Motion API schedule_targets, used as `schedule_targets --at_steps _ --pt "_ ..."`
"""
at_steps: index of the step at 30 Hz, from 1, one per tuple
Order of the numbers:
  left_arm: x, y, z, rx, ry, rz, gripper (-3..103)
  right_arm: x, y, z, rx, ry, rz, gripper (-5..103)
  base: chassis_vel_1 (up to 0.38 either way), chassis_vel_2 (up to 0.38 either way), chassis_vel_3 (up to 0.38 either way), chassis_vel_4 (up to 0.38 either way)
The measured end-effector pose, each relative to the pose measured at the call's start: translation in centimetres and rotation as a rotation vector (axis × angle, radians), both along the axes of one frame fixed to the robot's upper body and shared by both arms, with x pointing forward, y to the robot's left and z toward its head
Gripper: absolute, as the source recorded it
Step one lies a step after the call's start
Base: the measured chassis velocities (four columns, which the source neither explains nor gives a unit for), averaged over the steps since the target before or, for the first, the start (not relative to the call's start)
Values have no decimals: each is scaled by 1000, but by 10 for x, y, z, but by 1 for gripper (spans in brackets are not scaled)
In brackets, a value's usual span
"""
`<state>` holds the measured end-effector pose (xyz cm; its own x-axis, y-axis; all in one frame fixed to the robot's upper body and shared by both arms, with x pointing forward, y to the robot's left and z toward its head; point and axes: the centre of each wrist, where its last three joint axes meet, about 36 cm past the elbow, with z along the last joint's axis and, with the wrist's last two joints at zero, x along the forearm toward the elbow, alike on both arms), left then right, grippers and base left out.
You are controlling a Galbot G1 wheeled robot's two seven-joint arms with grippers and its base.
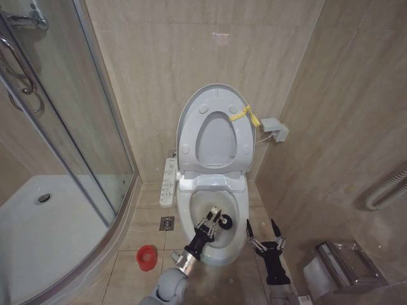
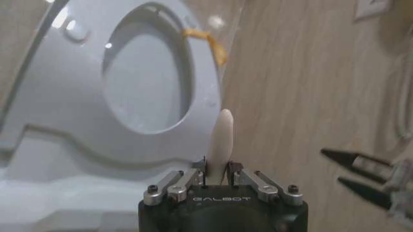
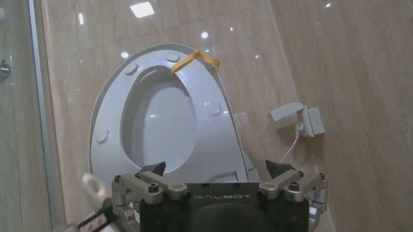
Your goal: Open the toilet lid, clean the toilet bowl with a toilet brush, close the toilet lid, and flush.
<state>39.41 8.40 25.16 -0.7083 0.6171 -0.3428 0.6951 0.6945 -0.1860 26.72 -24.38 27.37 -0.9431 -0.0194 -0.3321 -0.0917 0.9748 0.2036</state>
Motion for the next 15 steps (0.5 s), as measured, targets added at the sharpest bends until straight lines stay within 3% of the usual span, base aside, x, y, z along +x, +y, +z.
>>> schedule_targets --at_steps 5,11,15 --pt "-4 3 -17 1 8 -20 21 -2 0 0 -5 1 6 100 0 0 0 0" --pt "2 21 -58 83 61 14 21 0 0 2 -8 -5 13 100 0 0 0 0" --pt "9 24 -60 91 61 22 21 0 0 2 -9 -6 15 100 0 0 0 0"
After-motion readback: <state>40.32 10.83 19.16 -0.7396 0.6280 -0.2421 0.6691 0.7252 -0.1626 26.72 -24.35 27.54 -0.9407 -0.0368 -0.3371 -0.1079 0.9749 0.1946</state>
